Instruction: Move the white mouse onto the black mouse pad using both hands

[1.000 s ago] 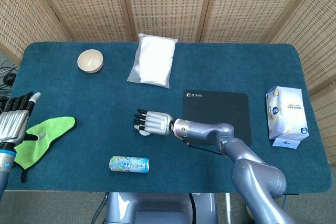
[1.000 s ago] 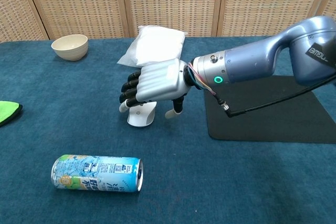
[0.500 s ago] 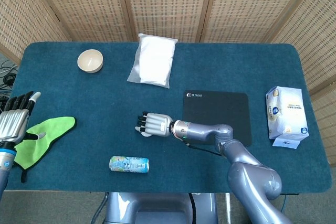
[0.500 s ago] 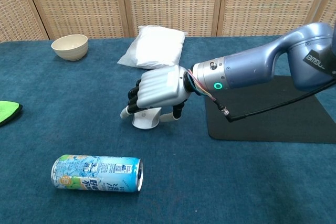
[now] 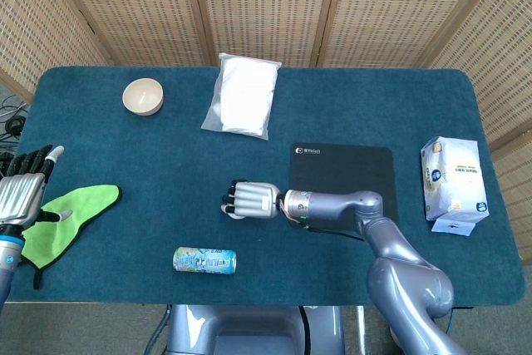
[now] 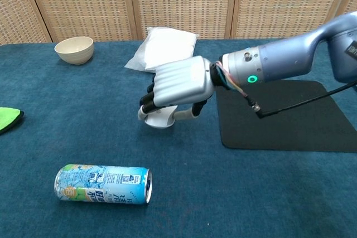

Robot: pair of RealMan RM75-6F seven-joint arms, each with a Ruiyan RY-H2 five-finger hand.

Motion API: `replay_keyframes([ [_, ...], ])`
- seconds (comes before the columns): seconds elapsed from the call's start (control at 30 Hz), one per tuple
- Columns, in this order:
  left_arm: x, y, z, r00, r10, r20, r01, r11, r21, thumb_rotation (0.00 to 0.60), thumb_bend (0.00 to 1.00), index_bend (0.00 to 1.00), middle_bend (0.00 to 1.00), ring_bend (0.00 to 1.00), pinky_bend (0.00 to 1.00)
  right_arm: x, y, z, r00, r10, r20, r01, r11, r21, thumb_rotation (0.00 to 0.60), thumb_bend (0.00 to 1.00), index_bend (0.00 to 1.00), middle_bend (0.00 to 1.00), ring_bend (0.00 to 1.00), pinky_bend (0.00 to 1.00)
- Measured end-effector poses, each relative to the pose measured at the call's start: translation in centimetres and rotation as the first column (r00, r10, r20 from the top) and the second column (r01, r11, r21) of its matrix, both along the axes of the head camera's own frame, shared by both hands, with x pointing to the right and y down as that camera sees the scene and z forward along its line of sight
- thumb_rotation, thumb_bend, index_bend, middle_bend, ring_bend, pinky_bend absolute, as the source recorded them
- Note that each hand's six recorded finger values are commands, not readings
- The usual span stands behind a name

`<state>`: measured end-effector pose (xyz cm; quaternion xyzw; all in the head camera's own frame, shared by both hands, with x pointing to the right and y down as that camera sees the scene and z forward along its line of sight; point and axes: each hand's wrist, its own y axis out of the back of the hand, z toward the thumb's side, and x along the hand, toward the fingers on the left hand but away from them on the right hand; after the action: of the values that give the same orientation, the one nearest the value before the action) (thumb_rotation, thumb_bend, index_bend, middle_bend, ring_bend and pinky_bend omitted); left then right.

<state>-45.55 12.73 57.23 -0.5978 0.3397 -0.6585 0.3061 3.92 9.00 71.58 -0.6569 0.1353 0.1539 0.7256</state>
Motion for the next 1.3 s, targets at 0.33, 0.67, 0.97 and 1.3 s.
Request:
replay_keyframes([
  [0.33, 0.6, 0.2, 0.0, 1.0, 0.02, -0.005, -0.02, 1.0, -0.002, 0.6, 0.0, 0.0, 0.0, 0.0, 0.0, 10.3, -5.3, -2.1, 0.993, 0.07, -0.09, -0.05, 0.977, 0.209, 0.6, 0.81, 0.52, 0.47, 0.38, 0.43],
  [0.67, 1.4, 0.5, -0.1, 0.999, 0.047, -0.01, -0.047, 0.999, 0.001, 0.6, 0.0, 0.0, 0.0, 0.0, 0.0, 19.3, -4.4, -2.0, 0.966, 0.144, -0.214, -0.092, 0.967, 0.237, 0.6, 0.8, 0.52, 0.47, 0.38, 0.43],
  [0.97, 1.6, 0.8, -0.3, 0.999, 0.053, -0.003, -0.053, 0.999, 0.014, 0.6, 0.0, 0.0, 0.0, 0.0, 0.0, 21.7, -1.4, -1.3, 0.964, 0.104, -0.247, -0.042, 0.969, 0.242, 0.6, 0.76, 0.52, 0.45, 0.38, 0.43],
  [1.3, 1.5, 0.9, -0.4, 0.999, 0.045, -0.006, -0.045, 0.999, 0.014, 0.6, 0.0, 0.0, 0.0, 0.0, 0.0, 20.9, -0.6, -0.1, 0.961, 0.078, -0.264, -0.013, 0.971, 0.237, 0.6, 0.6, 0.44, 0.36, 0.29, 0.43],
])
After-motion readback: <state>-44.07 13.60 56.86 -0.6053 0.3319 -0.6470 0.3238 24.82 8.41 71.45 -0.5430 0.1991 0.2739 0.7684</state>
